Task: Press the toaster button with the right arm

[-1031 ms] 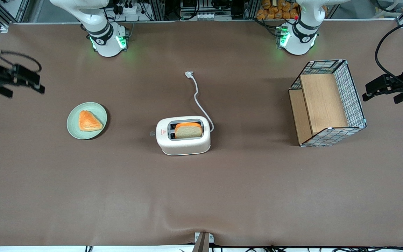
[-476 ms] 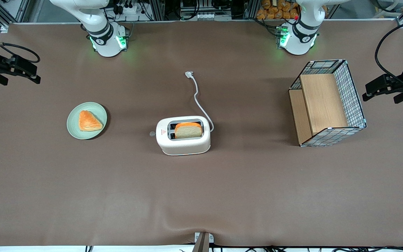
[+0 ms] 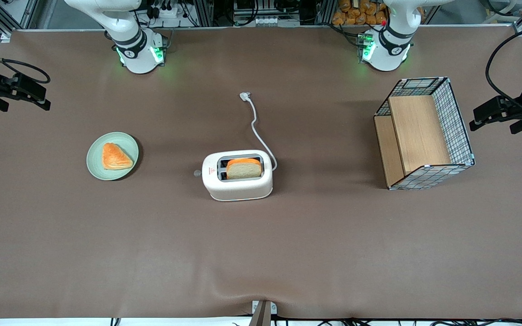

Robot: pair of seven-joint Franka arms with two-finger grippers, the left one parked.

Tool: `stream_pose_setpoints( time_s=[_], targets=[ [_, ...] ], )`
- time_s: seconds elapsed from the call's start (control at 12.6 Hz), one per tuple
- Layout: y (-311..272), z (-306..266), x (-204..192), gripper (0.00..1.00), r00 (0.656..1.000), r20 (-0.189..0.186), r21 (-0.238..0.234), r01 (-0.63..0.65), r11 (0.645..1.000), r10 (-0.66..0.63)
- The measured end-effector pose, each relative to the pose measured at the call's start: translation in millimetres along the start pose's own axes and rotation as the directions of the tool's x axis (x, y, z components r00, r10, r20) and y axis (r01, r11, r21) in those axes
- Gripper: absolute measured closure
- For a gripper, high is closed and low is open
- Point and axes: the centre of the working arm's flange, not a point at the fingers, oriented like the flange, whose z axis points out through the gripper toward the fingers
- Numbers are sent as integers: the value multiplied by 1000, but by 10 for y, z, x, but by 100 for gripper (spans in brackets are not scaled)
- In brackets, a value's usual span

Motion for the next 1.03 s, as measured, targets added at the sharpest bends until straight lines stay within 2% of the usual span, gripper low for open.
stream_pose_setpoints(
  time_s=[0.4, 0.56, 1.03],
  targets=[
    [-14, -60, -2, 0, 1000, -17, -10, 3, 1000, -3],
    [-11, -90, -5, 0, 1000, -24, -30, 3, 1000, -4],
    [-5, -102, -6, 0, 1000, -27, -37, 2, 999, -3]
  ],
)
